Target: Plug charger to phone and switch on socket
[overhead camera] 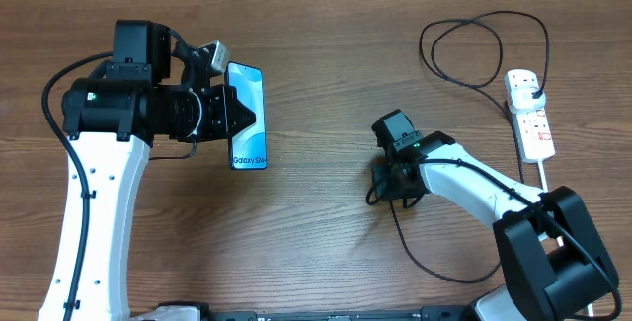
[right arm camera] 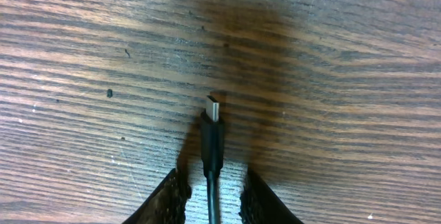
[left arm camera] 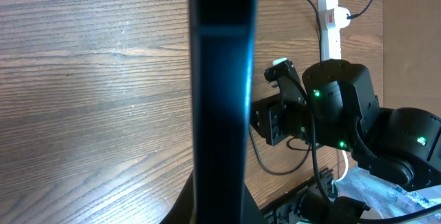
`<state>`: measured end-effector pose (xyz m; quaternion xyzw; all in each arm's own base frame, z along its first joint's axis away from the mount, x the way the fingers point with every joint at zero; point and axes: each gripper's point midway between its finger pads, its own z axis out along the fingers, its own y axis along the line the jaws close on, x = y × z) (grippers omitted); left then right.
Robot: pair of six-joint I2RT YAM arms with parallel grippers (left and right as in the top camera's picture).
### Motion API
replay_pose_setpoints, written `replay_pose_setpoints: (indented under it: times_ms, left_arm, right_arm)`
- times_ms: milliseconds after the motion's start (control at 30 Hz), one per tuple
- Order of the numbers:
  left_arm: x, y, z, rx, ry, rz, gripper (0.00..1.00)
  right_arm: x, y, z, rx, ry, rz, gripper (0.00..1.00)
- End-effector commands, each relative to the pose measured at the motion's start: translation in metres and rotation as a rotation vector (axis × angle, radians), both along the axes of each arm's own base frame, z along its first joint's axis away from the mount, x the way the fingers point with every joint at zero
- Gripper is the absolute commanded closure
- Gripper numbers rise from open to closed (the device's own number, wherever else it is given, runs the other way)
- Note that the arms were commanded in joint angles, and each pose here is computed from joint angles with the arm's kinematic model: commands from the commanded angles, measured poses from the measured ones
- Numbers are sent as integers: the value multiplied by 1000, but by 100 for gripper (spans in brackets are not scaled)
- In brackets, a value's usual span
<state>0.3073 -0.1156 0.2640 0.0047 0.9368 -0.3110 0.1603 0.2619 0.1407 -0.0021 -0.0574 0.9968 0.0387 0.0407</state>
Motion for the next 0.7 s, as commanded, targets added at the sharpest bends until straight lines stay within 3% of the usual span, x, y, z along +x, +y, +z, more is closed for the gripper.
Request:
replay_pose_setpoints:
  times_ms: [0, 533, 667]
  left_arm:
    - [1, -4, 7, -13, -33, -28, 96]
    - [2, -6, 9, -25, -45, -33, 96]
    - [8, -21, 30, -153, -114, -85, 96]
  right_arm:
    - [-18, -4, -19, -11, 85, -3, 73]
    - [-16, -2, -19, -2, 79, -3, 96]
    - [-11, 26, 3, 173, 76, 80, 96]
